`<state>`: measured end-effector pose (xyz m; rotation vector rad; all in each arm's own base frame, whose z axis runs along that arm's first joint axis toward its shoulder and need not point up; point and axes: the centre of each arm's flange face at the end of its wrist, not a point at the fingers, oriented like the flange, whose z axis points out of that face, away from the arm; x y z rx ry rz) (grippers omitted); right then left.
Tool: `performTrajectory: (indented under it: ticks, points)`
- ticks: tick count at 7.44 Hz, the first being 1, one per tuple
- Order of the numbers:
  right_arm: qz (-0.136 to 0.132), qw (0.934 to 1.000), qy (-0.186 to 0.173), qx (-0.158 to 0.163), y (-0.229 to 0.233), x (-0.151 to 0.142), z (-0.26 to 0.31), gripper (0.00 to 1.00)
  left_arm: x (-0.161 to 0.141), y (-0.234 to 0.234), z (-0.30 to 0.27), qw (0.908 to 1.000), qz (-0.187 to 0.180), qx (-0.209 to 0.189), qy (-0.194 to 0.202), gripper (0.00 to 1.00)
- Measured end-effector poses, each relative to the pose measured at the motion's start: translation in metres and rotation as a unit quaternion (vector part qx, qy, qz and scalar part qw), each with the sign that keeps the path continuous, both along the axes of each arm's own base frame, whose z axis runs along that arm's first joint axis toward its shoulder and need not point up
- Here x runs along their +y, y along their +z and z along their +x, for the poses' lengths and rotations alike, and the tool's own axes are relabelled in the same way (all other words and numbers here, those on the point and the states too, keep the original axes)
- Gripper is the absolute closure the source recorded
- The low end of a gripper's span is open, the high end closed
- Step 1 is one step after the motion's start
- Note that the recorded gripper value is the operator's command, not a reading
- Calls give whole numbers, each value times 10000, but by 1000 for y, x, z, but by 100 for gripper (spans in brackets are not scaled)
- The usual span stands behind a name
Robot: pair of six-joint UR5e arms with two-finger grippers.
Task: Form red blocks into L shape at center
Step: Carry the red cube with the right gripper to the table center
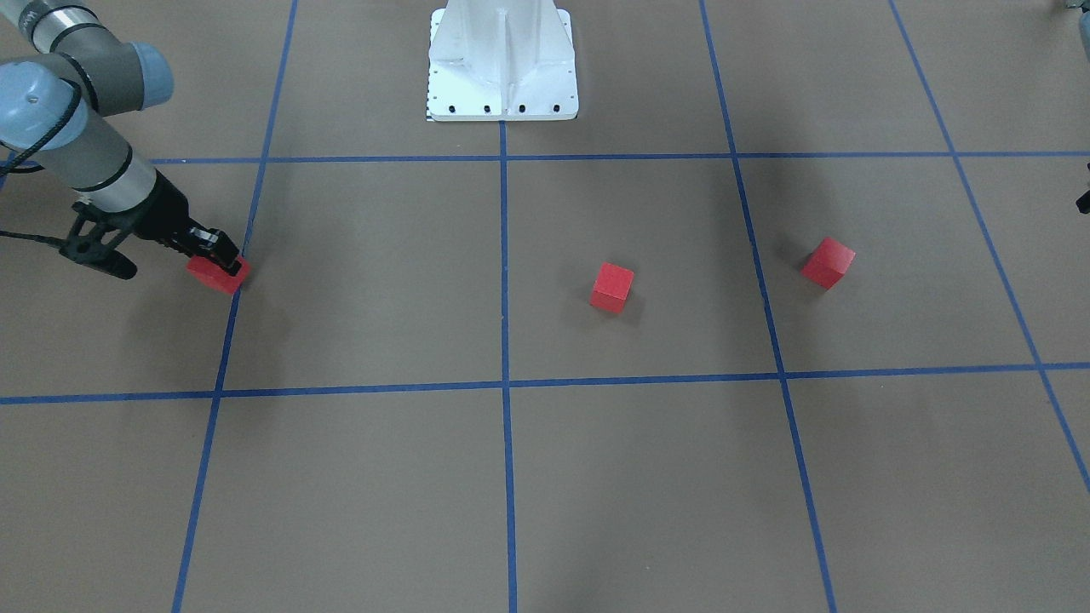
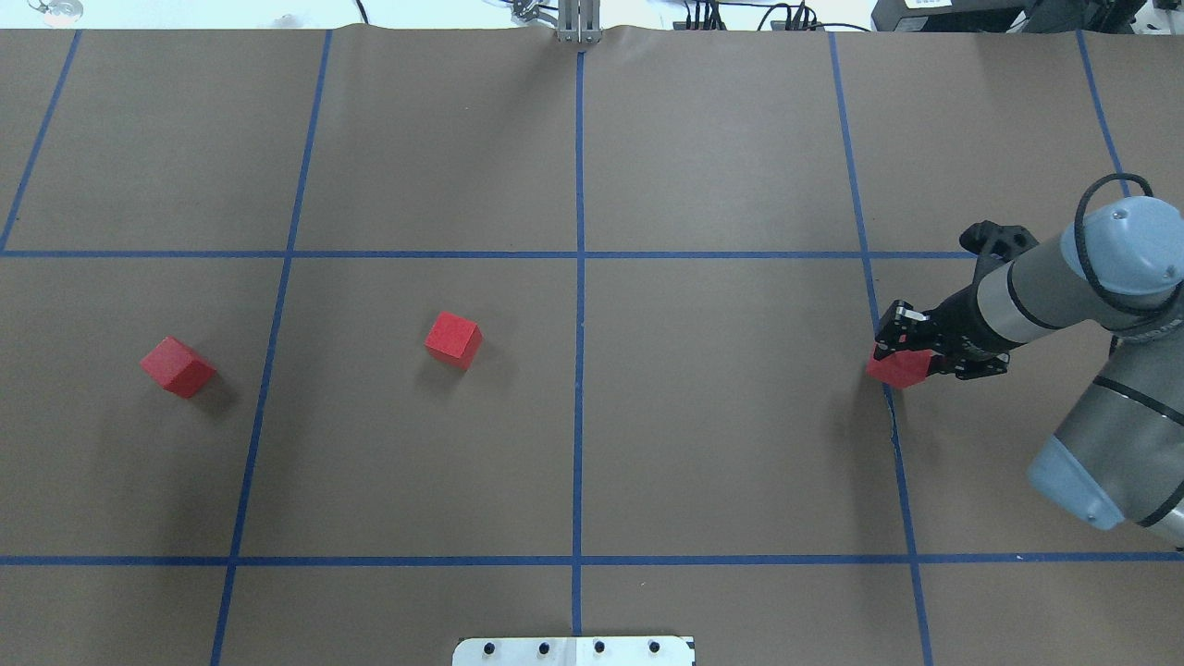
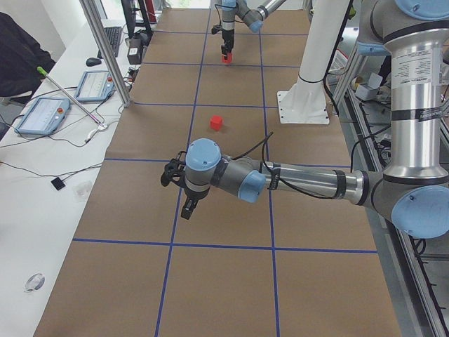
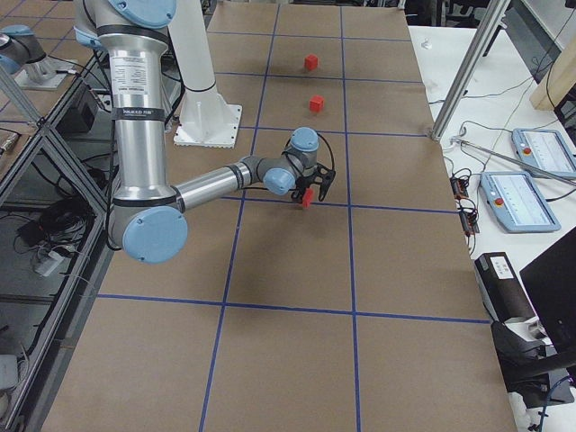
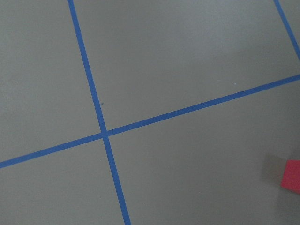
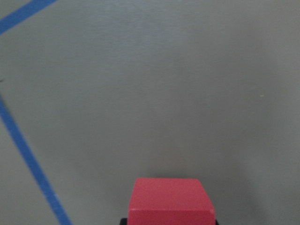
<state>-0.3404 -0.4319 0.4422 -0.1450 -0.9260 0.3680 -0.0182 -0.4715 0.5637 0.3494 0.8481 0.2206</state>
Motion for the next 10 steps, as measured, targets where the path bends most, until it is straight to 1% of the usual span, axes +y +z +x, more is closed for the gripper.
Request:
performTrajectory:
  ticks: [1,2,3,4,5,6,7,8,10]
  points:
    - [109,9999,-85,-67,-46,-10,-30,100,-4,-5,8,9999,65,10,81,0]
    - [185,9997,-168,-45,-97,-17,-61,100,-6,-5,14,9999,82,7,148,0]
    - [330,9991,-264,9,-141,-16,-90,100,-6,-2,18,9998,70,-10,190,0]
    - [594,9975,-390,52,-172,-8,-117,100,-6,0,20,9998,51,-20,207,0]
    - [847,9951,-514,74,-195,-2,-141,100,-7,0,22,9997,47,-24,219,0]
    - [999,9931,-613,94,-215,-1,-167,100,-9,-2,26,9997,59,-25,248,0]
    - [1088,9915,-696,166,-229,1,-196,100,-11,-4,29,9996,73,-23,281,0]
    - [1141,9904,-746,243,-239,5,-221,100,-12,-5,31,9995,83,-19,298,0]
    - [1072,9907,-748,365,-254,3,-258,100,-12,-6,32,9995,88,-18,307,0]
